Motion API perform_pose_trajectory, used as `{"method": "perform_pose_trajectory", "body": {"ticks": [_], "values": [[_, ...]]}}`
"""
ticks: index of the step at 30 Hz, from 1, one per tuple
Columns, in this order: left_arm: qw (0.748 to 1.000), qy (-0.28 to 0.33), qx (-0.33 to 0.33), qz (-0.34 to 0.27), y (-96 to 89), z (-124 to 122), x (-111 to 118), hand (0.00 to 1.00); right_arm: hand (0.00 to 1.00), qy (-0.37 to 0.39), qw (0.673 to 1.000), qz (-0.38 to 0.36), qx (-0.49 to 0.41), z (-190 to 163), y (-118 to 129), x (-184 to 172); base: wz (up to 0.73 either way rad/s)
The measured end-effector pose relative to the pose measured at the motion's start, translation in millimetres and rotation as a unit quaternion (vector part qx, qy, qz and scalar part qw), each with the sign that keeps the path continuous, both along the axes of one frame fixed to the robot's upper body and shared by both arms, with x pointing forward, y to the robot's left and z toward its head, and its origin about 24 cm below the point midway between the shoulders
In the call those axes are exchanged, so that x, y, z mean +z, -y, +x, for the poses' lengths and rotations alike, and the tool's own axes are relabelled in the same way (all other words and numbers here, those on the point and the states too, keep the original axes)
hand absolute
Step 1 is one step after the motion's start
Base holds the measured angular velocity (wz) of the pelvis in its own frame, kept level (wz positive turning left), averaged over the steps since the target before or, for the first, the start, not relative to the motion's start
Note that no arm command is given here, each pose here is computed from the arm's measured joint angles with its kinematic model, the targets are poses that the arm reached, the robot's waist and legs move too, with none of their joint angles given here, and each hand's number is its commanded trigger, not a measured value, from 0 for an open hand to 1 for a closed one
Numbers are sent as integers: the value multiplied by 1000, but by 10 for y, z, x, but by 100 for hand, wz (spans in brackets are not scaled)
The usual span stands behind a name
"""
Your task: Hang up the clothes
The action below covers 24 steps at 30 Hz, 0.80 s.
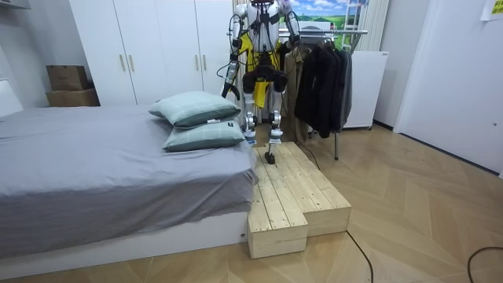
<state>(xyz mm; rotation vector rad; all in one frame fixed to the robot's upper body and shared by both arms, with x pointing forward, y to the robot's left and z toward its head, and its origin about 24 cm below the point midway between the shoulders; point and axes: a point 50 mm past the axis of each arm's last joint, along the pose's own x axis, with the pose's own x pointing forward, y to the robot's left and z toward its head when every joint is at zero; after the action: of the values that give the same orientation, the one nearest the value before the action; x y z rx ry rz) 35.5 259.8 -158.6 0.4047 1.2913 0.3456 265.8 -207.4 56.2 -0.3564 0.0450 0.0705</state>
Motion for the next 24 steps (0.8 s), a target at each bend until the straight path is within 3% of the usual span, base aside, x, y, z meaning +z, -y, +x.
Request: {"method": "perform_pose_trajectory", "body": {"ticks": [13,24], "values": [[1000,-4,0,-6,5,11,-1,0,100,-26,1000,-1,-8,-7,37,-103,0],[1000,7,3,-11,20,74,19,0,100,-136,990,7,-25,-76,183,-506,0]]}}
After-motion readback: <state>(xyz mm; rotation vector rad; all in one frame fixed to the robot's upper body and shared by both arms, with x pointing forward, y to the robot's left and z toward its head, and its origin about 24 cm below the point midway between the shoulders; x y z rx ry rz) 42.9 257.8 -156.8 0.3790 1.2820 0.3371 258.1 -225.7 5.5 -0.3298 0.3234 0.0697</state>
